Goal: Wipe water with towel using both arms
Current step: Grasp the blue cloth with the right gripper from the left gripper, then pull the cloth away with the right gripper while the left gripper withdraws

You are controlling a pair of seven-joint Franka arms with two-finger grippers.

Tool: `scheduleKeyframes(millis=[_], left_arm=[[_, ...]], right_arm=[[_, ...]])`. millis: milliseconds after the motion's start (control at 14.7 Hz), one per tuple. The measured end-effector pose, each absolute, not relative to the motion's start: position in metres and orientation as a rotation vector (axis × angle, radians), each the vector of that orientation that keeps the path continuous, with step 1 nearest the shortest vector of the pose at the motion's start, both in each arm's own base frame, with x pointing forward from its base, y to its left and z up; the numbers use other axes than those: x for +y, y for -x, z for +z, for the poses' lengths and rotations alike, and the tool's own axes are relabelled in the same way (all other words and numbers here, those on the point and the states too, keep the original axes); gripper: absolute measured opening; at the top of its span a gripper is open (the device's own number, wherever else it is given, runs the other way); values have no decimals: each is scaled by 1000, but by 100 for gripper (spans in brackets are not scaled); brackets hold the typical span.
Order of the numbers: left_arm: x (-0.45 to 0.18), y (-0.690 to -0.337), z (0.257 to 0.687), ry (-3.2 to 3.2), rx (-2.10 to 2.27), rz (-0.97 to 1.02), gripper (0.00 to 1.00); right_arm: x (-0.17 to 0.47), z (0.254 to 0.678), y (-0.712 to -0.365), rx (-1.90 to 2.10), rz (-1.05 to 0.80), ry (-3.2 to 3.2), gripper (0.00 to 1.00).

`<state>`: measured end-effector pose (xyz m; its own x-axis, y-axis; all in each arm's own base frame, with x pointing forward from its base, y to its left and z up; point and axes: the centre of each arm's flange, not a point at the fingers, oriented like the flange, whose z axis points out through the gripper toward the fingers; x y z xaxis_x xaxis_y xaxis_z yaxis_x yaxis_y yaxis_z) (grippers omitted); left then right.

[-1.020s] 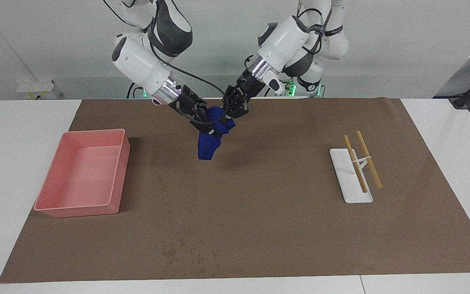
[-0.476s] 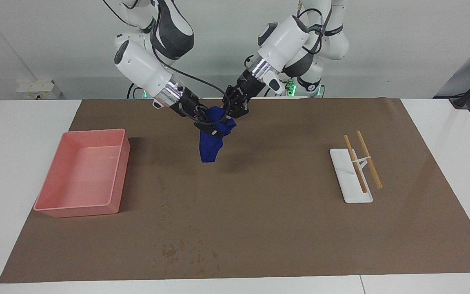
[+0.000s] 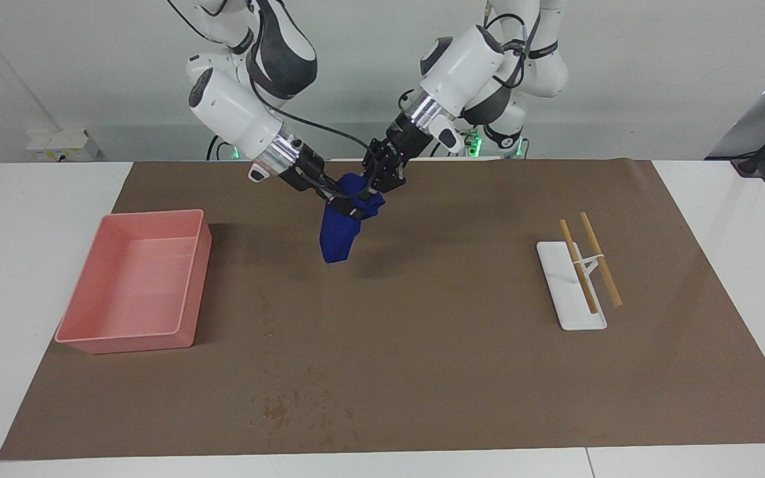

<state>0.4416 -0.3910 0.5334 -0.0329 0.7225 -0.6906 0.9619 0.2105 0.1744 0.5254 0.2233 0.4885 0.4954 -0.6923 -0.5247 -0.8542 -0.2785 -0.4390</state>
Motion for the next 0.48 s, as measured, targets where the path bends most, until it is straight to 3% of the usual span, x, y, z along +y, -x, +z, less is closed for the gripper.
scheduleKeyframes(millis=[136,204,476], left_arm=[[-391,-441,534,-1569,1809,-451,23],[-392,-440,534,-1571,1808,-453,30],[-396,-436,539,-1566,1802,-460,72]], right_arm=[[224,486,-525,1216,287,2083,2],[225,484,-524,1161,276,2128,0],[226,469,-512,790,201,2511,0]])
